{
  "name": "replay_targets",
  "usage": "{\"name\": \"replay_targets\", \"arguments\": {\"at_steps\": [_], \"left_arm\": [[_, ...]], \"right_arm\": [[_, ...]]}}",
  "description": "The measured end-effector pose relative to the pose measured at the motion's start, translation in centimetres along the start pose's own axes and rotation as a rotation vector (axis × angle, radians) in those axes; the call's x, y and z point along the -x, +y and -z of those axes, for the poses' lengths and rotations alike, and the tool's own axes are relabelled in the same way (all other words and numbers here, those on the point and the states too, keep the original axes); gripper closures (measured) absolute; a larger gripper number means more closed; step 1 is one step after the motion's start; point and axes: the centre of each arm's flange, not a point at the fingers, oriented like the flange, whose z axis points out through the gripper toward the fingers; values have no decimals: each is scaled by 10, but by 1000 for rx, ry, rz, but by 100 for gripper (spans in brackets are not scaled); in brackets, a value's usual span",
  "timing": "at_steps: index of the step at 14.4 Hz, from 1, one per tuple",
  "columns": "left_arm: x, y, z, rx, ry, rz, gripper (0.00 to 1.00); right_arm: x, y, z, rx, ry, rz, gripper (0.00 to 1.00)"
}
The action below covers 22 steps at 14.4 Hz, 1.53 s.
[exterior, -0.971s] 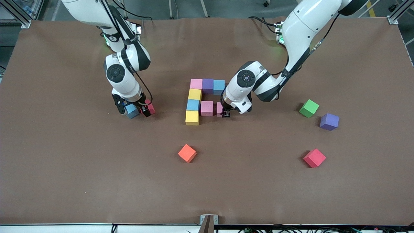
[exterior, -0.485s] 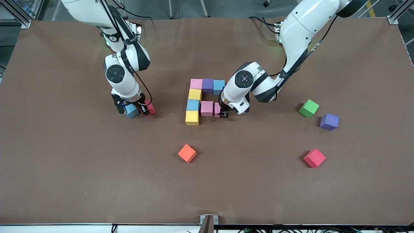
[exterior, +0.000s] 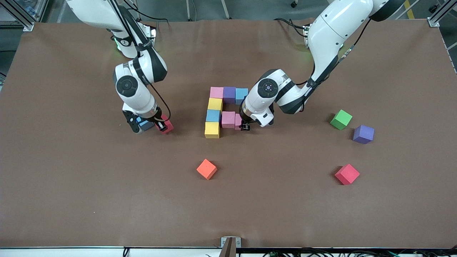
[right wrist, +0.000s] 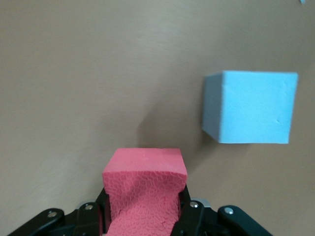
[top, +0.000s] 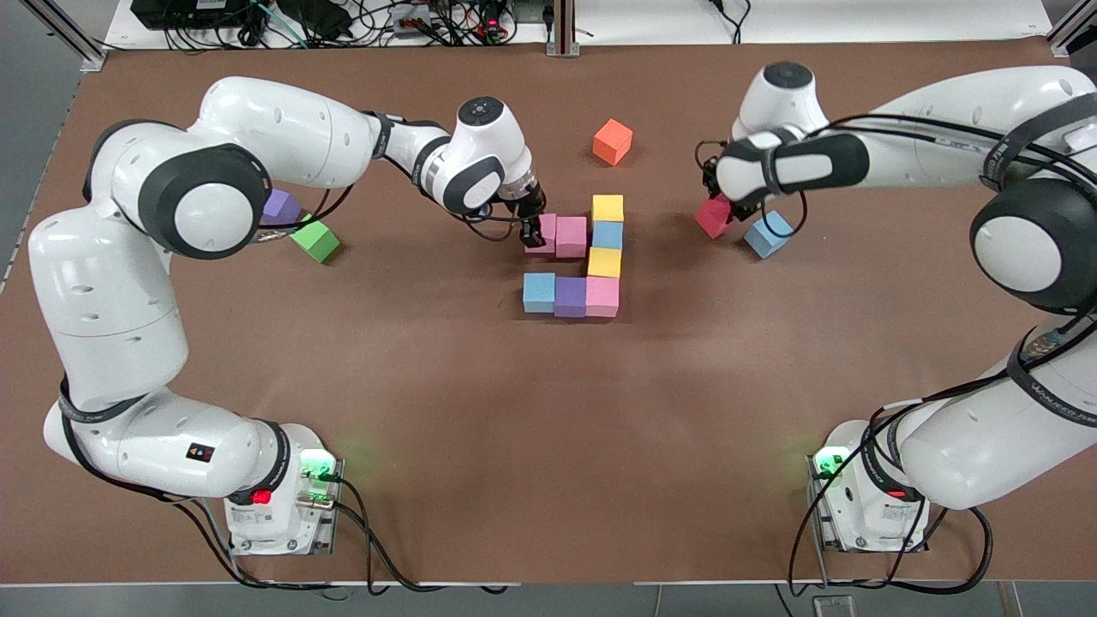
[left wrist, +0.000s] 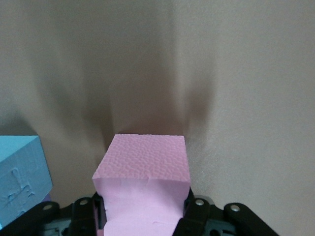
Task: Arrange 11 blocks into digit 3
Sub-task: 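Carry the red cube toward the column base with the right gripper, then release pink with the left gripper while the right gripper lowers red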
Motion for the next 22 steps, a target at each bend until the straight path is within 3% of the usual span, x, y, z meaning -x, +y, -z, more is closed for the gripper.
{"name": "replay_targets", "arguments": {"at_steps": [2,10,14,20,21,22], "left_arm": [[0,0,0,0,0,-2,45],[2,2,-1,2,-5,-27,45],[4,4,-1,3,-10,-26,45],[5,7,-1,5,-13,-25,45],[5,7,-1,5,-14,-25,39],[5,7,-1,5,-14,-24,39]], "right_arm": [[-5,-33,18,10,-5,63,47],[18,-111,29,-62,25,351,47],[48,-149,28,2,-1,614,47],[67,-177,10,9,-1,800,47],[70,-179,8,9,0,809,47],[75,-181,6,8,0,815,47]]}}
